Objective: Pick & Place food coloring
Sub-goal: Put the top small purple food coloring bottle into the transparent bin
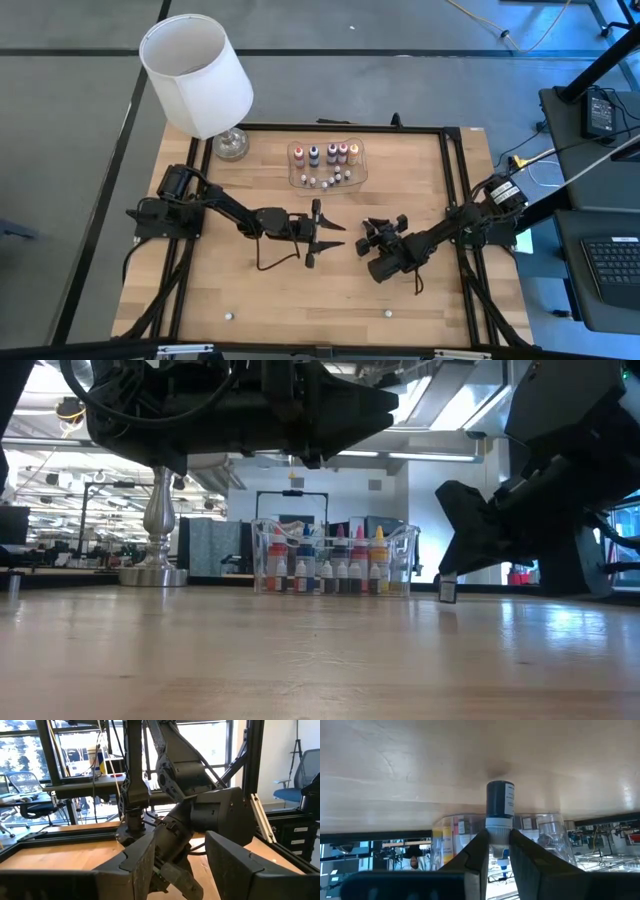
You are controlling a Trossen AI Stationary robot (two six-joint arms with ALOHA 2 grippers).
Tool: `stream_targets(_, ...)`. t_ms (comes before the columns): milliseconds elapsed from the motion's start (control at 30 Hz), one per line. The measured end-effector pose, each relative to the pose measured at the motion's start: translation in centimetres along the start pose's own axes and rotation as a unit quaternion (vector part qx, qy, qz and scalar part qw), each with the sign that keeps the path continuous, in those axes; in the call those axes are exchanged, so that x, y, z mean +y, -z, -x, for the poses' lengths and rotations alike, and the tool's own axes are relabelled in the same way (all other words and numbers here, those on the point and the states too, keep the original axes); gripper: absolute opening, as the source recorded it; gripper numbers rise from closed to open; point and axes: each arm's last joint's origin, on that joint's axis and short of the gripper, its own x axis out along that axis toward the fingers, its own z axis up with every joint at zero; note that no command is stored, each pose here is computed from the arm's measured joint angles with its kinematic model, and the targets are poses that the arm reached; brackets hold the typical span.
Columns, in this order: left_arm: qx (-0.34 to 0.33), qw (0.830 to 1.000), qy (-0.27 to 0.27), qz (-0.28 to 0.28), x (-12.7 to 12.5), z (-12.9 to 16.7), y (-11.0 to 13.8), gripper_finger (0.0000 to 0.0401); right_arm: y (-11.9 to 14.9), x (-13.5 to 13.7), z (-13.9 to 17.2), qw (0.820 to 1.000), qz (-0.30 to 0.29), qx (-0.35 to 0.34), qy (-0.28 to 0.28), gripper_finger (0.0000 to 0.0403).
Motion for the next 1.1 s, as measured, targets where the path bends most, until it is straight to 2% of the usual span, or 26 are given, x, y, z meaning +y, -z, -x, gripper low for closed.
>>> stream_targets(333,0.000,1.000,0.000,0.000,0.0,0.0,0.0,0.0170,-0.1,0.0,0.0,1.000,-0.003,-0.017,0.003,0.0076)
stream_targets(633,0.000,1.000,0.000,0.000,0.0,0.0,0.0,0.0167,-0.1,-0.1,0.0,1.000,-0.006,-0.022,0.005,0.0127)
stream_targets(833,0.000,1.000,0.000,0.000,0.0,0.0,0.0,0.0170,0.4,-0.4,0.1,0.999,-0.026,0.023,0.012,0.0146)
stream_targets(1000,0.000,1.000,0.000,0.000,0.0,0.0,0.0,0.0169,1.7,-0.5,1.0,0.997,-0.069,0.030,0.027,0.0147)
stream_targets(1100,0.000,1.000,0.000,0.000,0.0,0.0,0.0,0.0167,3.0,-0.6,2.2,0.986,-0.158,0.027,0.050,0.0147)
